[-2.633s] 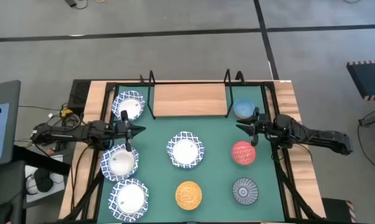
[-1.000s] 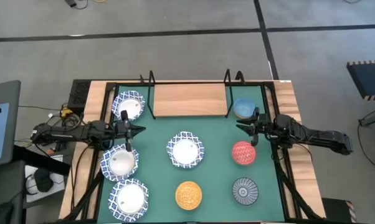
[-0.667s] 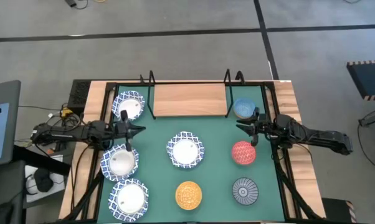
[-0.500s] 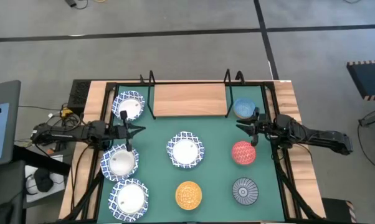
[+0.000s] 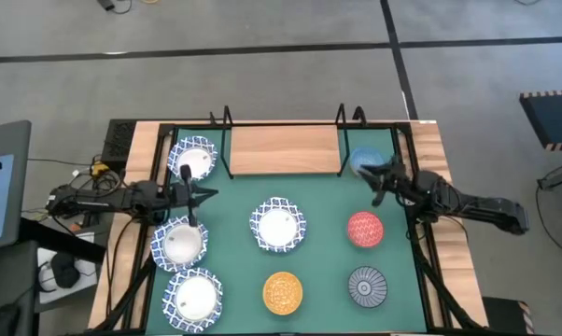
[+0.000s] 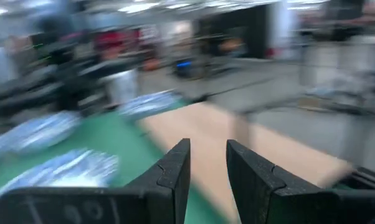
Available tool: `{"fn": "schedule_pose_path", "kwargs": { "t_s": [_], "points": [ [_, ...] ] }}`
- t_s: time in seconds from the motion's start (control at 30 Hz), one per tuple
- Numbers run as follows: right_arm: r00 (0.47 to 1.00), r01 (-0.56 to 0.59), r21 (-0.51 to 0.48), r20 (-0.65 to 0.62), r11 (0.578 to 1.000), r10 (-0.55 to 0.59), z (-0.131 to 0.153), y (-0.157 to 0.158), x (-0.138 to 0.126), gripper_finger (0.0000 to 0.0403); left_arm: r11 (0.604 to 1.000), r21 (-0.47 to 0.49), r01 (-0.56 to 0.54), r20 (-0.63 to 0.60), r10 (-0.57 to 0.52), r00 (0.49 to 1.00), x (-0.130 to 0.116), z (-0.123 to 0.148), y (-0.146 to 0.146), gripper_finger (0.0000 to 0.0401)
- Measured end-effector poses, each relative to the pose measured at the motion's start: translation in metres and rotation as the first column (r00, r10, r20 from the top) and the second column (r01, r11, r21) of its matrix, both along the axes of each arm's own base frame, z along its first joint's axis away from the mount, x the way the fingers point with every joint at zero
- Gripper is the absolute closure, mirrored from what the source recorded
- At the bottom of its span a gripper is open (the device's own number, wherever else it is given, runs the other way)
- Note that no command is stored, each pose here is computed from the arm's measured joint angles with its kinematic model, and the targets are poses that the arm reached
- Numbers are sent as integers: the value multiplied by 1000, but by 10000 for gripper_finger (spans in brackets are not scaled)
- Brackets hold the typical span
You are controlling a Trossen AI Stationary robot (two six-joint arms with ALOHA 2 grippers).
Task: Place and stack bowls onto a shelf
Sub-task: Put the light blue patterned bowl on the shelf
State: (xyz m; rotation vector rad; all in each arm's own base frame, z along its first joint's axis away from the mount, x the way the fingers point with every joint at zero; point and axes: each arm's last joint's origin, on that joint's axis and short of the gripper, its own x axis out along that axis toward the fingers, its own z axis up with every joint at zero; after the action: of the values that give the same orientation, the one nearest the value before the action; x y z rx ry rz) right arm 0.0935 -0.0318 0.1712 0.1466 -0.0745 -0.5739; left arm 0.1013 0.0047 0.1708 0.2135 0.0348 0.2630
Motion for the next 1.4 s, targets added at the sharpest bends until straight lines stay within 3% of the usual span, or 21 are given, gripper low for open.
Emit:
{"fn": "schedule_pose_path", "kwargs": {
  "t_s": [0.1,0.27,0.5,0.8,0.97,1.17,1.4],
  "points": [
    [986,154,83,55,985,-159,0,-5,-3,274,998,-51,27,63,-23,998,0,5,-1,401],
    [970,198,174,107,965,-219,6,-9,-6,274,987,-141,81,173,-56,983,0,13,-2,401],
    [940,295,212,111,932,-323,22,-13,-15,274,975,-220,-30,235,82,968,-2,17,2,393],
    [900,423,308,-32,852,-435,6,-18,-21,273,933,-311,-182,224,258,940,-3,14,10,288],
    [871,478,305,-42,824,-490,5,-21,-24,258,905,-343,-251,138,312,940,0,5,15,238],
    [854,500,302,-15,812,-520,8,-23,-25,237,891,-325,-317,57,353,934,5,-2,20,223],
    [847,517,331,-64,790,-527,2,-24,-27,234,848,-340,-407,74,456,887,6,0,29,223]
  ]
}}
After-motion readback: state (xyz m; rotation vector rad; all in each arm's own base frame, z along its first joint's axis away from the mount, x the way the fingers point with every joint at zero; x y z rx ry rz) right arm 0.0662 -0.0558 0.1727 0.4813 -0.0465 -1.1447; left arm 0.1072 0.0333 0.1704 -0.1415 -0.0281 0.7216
